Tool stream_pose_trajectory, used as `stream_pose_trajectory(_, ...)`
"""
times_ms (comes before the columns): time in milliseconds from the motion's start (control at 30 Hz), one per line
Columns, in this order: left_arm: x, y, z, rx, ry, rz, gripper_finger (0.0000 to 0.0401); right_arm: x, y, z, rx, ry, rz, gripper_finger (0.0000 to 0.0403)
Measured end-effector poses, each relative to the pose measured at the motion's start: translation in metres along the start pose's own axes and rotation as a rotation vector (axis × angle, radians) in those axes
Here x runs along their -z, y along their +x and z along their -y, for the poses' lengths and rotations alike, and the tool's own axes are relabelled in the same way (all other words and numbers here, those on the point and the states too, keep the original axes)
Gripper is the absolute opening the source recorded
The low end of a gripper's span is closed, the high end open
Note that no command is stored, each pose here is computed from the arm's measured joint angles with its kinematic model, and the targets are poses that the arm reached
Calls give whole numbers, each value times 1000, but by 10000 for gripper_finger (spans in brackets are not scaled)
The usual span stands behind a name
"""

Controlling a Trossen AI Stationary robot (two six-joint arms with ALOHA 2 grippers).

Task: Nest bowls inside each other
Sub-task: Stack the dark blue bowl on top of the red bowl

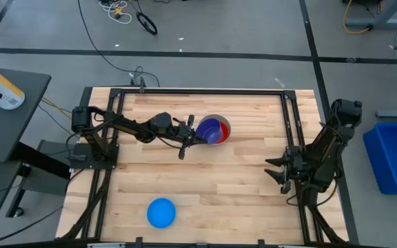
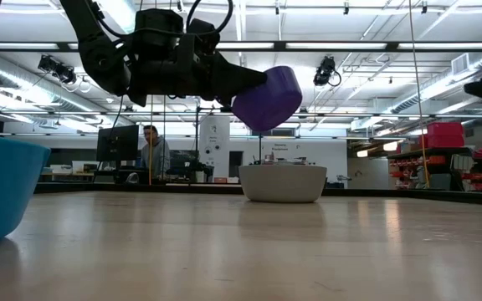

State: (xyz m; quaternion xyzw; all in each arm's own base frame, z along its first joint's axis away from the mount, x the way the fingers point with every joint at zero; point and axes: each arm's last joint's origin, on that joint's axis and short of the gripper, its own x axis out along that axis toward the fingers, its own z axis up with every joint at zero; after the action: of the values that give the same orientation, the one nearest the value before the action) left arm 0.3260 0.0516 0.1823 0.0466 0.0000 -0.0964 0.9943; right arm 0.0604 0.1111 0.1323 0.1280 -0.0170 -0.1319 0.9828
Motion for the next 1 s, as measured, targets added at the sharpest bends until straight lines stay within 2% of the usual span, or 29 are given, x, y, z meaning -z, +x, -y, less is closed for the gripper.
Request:
stream_pose_trajectory(233,0,0,0,0,13,-2,5,-10,1,-38,5,-81,-17,231)
stream_pose_trajectory(400,0,0,0,-1,12,-3,5,-17,16,-68,-7,-124,-207,240)
stream_pose_trajectory(500,0,0,0,0,8,-2,5,-29,37,-93,-161,-179,-279,247)
stream_pose_trajectory(600,-1,0,0,-1,6,6,5,-52,56,-109,-393,-276,-187,253)
stream_pose_trajectory(633,-1,0,0,-2,4,11,5,-58,60,-109,-435,-314,-148,255)
stream_pose_trajectory(700,-2,0,0,-2,3,15,5,-69,64,-106,-431,-346,-103,258)
stream_pose_trajectory(800,-2,0,0,-2,-2,14,5,-81,67,-96,-407,-368,-83,262)
stream_pose_trajectory(900,-1,0,0,-1,-5,12,5,-96,67,-89,-475,-408,-44,266)
stream_pose_trajectory(1000,-1,0,0,1,-4,13,5,-110,64,-77,-487,-431,-31,269)
